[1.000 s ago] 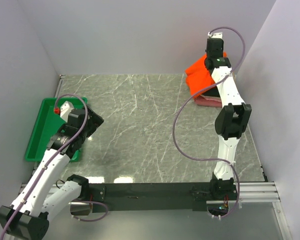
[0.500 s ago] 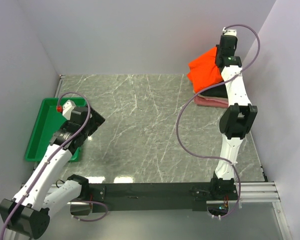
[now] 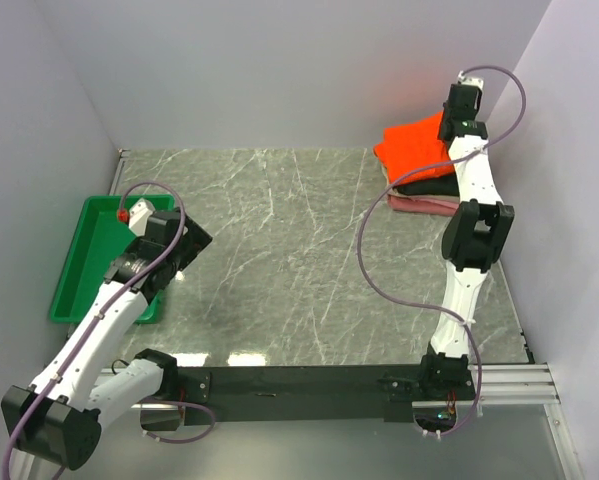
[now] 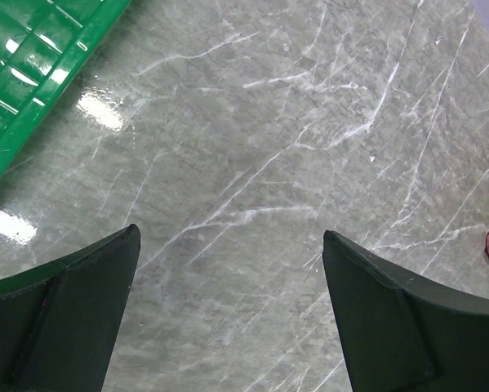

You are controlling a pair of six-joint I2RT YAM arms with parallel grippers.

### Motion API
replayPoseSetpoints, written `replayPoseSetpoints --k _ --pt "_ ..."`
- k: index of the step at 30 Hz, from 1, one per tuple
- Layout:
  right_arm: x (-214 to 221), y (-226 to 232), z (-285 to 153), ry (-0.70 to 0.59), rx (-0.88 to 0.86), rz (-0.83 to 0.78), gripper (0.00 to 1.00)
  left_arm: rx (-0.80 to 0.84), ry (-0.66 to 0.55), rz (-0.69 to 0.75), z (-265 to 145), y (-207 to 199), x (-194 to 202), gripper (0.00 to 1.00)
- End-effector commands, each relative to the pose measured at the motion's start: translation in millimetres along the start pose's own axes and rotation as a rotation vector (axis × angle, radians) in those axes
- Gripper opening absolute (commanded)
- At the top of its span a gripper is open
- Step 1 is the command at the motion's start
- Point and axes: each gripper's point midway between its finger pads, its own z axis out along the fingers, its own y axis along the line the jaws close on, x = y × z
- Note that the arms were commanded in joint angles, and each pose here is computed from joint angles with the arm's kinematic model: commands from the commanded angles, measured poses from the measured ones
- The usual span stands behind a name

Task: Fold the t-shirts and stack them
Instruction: Neatly place the folded tshirt to the corner, then reset both grippers

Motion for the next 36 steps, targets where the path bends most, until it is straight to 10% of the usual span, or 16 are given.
replayPoseSetpoints --k 1,4,16,25,36 --pt "-1 -17 16 -0.019 0.041 0.063 0.66 0.047 -0.033 -0.013 -5 -17 -15 0.99" --pt "-3 -24 11 -0.014 0.070 0.083 0.84 0.048 -0.021 -0.007 -4 -17 -12 0.99" --pt "-29 -12 -110 -0.070 -0.063 0.216 0.86 0.067 -0.021 -0.020 -13 -13 -11 0.99" --pt "52 25 -255 -0.124 -0.358 0.368 0.87 0.155 -0.034 -0.053 -30 -8 -7 0.99" --pt "170 8 -326 -0.121 -0.463 0.456 0.90 0.160 0.011 -0.102 -42 13 12 0.99"
